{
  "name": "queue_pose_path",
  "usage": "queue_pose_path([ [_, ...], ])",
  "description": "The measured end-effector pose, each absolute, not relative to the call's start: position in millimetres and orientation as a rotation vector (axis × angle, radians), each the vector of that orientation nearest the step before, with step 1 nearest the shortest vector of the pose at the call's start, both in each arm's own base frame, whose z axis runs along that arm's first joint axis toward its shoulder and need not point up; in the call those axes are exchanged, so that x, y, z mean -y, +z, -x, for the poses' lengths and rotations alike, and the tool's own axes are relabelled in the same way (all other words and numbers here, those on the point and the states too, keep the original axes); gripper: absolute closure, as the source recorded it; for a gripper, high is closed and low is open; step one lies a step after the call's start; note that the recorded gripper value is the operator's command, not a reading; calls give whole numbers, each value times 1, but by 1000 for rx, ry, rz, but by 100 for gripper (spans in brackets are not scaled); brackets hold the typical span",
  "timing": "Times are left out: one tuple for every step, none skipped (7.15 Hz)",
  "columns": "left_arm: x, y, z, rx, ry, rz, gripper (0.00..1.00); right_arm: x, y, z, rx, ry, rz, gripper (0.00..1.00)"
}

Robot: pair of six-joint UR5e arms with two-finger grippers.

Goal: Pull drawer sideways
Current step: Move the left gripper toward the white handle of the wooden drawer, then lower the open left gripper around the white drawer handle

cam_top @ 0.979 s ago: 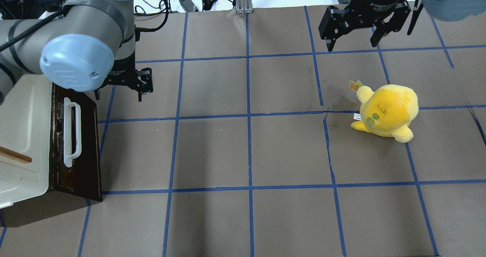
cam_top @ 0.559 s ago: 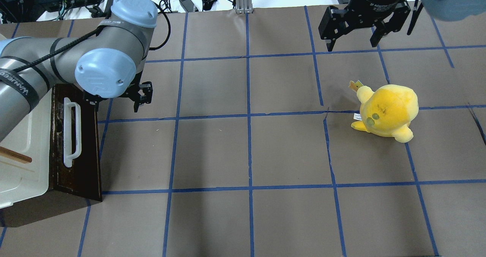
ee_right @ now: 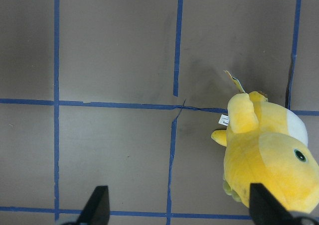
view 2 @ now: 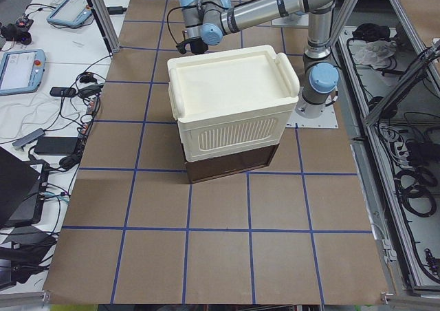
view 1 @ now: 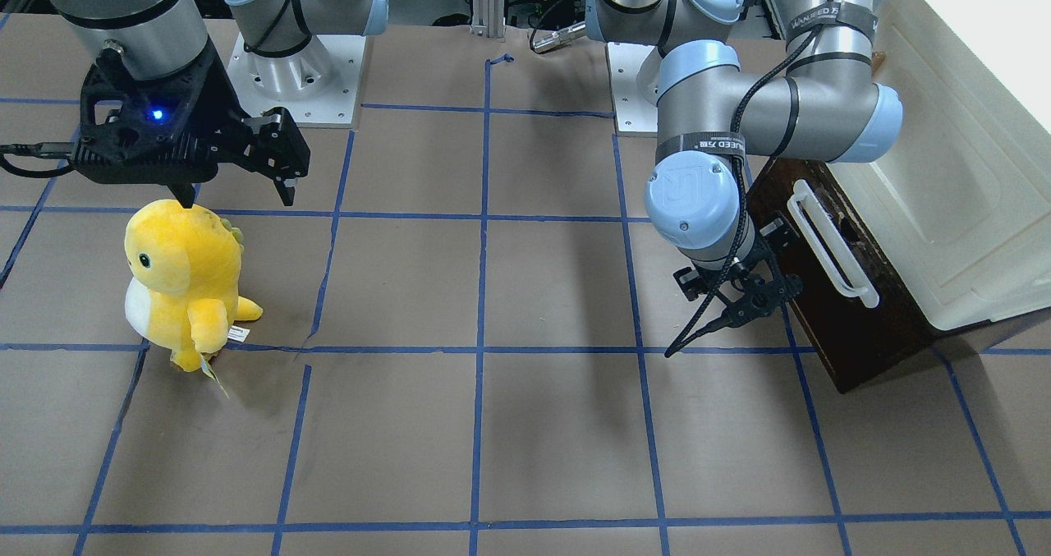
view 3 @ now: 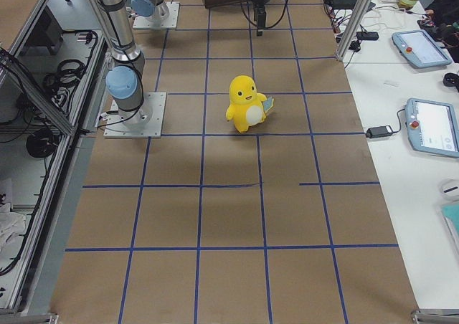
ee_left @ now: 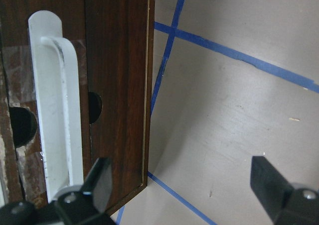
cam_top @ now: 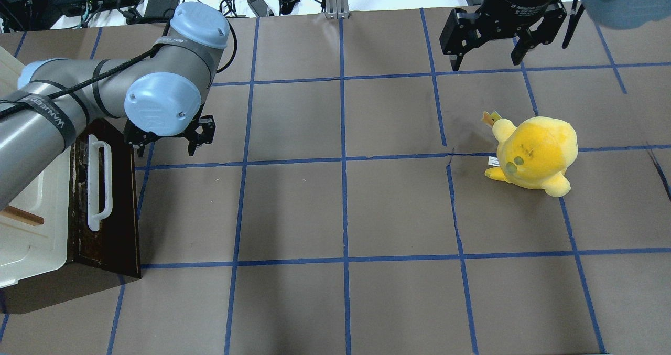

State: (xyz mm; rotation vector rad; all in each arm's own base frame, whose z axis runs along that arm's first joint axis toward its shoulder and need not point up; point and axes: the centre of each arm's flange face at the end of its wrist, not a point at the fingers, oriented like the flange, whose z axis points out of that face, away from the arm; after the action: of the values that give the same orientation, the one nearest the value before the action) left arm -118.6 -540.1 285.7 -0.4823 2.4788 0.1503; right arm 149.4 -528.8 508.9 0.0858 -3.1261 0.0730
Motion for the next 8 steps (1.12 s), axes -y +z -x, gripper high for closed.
queue_pose_path([
  [543, 281, 114, -2430, 137, 469, 0, 529, 509, -149, 3126, 73, -86, 0],
  [547, 274, 108, -2356, 125, 432, 0, 529, 509, -149, 3126, 73, -86, 0],
  [550, 263, 103, -2304, 129, 399, 0, 529, 509, -149, 3126, 73, -86, 0],
  [553, 256, 100, -2275, 138, 376, 3, 529, 509, -149, 3125, 73, -86, 0],
  [555, 253, 96, -2244, 138, 351, 11, 529, 509, -149, 3125, 73, -86, 0],
  [556, 252, 92, -2212, 136, 325, 17, 529, 509, -149, 3126, 73, -86, 0],
  [557, 253, 89, -2195, 137, 314, 17, 529, 509, -149, 3126, 73, -86, 0],
  [558, 253, 80, -2188, 149, 322, 17, 529, 509, -149, 3125, 73, -86, 0],
])
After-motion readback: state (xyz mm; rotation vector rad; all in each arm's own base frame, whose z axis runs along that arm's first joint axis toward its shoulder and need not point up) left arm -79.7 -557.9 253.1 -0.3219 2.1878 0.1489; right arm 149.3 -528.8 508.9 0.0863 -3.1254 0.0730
